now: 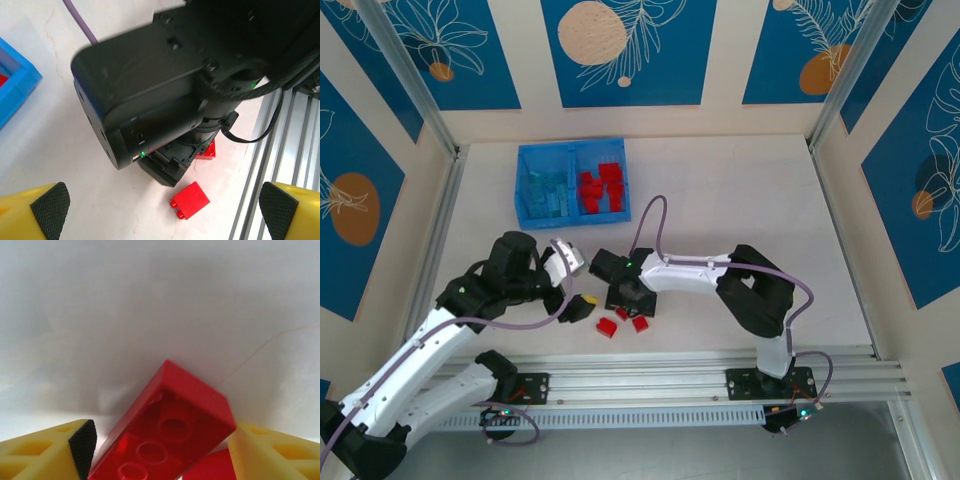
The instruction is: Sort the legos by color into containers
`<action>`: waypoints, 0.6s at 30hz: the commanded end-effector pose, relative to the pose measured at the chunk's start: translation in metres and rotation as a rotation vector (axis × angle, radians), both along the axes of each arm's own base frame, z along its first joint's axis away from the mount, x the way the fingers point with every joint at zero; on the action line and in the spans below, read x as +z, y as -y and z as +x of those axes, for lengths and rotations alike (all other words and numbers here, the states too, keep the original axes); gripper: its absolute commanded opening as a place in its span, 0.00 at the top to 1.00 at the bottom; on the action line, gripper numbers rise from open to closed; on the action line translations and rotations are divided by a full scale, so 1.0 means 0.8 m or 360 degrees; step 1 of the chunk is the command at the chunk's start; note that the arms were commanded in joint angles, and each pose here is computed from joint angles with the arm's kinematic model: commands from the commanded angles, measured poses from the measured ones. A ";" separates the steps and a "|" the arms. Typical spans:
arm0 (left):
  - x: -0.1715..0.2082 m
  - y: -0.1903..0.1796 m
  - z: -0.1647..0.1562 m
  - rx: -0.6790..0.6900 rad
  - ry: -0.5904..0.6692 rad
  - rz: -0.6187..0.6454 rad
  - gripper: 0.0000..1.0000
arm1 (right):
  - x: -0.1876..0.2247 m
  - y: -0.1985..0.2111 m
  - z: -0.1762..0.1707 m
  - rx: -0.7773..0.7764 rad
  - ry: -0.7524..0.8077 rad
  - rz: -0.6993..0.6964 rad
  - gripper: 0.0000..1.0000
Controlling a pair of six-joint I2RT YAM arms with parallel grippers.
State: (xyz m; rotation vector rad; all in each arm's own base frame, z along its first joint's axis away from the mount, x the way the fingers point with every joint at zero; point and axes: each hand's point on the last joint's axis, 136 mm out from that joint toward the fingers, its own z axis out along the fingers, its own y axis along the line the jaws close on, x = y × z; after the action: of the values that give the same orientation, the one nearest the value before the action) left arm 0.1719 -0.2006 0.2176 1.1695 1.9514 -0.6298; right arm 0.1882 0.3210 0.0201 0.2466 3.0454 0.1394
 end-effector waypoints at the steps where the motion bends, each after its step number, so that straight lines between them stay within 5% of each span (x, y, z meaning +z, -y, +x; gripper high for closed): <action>1: 0.005 0.004 -0.003 -0.0050 0.0091 -0.0043 0.00 | -0.001 0.012 0.006 -0.0071 0.0050 -0.0119 0.41; 5: 0.010 0.008 -0.014 -0.0133 0.0116 -0.0085 0.00 | 0.000 0.010 0.010 -0.0076 0.0074 -0.0113 0.59; 9: 0.013 0.012 -0.022 -0.0203 0.0130 -0.0122 0.00 | 0.020 0.009 0.020 -0.0048 0.0162 -0.0077 0.68; 18: 0.015 0.002 -0.008 -0.0079 0.0176 -0.0075 0.00 | 0.134 -0.020 0.096 0.0378 0.0766 0.0094 0.71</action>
State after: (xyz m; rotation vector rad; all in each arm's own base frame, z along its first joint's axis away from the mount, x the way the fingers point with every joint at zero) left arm 0.1614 -0.2050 0.2231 1.2124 1.8425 -0.6734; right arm 0.2269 0.3231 0.0724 0.0390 2.8170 0.2052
